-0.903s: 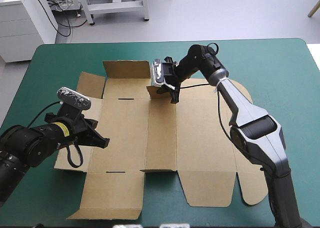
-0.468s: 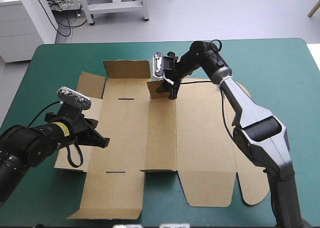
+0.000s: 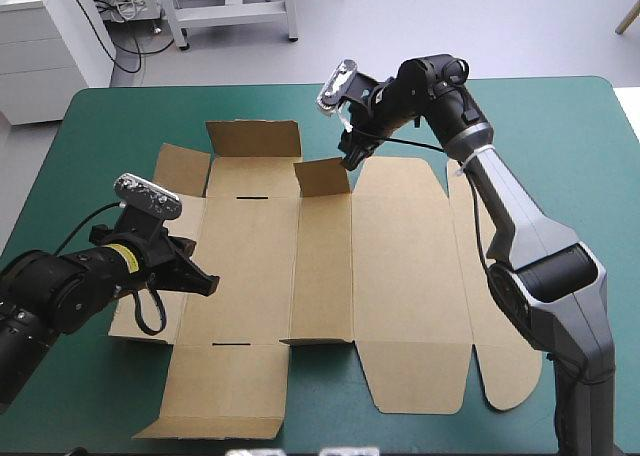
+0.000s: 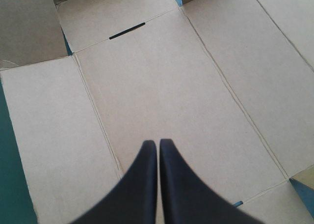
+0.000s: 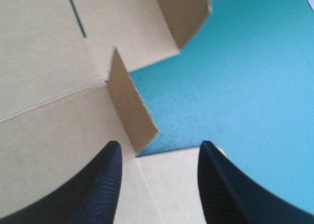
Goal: Fold the box
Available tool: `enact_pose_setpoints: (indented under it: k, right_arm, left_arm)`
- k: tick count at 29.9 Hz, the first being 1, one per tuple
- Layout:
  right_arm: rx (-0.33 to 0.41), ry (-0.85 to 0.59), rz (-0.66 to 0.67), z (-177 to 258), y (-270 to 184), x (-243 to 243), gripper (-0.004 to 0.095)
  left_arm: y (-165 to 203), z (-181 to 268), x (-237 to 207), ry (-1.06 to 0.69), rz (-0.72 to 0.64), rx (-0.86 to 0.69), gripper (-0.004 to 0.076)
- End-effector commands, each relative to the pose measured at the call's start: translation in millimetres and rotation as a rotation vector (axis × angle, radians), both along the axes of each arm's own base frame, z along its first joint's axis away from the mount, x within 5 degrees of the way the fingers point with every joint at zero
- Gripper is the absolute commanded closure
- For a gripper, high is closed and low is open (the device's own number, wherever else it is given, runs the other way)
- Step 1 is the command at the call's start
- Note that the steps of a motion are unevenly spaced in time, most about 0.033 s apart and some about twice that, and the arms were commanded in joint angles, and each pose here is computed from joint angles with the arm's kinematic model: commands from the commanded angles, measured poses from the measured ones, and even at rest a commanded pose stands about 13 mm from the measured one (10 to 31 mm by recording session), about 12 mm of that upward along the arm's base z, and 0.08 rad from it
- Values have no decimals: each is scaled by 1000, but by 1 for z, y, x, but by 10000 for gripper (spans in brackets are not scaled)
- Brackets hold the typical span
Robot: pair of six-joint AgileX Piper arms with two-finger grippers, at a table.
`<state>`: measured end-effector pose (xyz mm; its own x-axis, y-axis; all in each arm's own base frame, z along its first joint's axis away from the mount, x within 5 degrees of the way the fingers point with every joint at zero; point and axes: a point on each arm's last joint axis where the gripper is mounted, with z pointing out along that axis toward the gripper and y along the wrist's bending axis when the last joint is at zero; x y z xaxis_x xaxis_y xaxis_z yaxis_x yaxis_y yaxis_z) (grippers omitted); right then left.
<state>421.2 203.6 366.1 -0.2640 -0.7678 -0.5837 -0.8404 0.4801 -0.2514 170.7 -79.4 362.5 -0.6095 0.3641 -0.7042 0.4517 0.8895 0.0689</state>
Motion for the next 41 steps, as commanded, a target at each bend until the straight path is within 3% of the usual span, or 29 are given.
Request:
enact_pose_setpoints:
  k: [1,5,14,22,32,41]
  right_arm:
    - [47,-132,-197,56,-26,-17,672]
    - [93,-133,-371,69,-43,-20,933]
    - [143,-169,-617,94,-96,-28,929]
    - [114,-79,-737,86,-147,-63,929]
    - [47,47,-799,53,-178,-148,929]
    - [96,45,-801,37,-183,-219,929]
  left_arm:
    - [-2,17,1,-93,-2,-57,731]
    - [-1,17,1,-95,-2,-55,731]
    - [-1,18,1,-110,-15,-35,731]
    - [-1,18,1,-111,-15,-32,731]
    - [-2,18,1,-105,-17,-50,731]
    - [-3,18,1,-98,-14,-59,731]
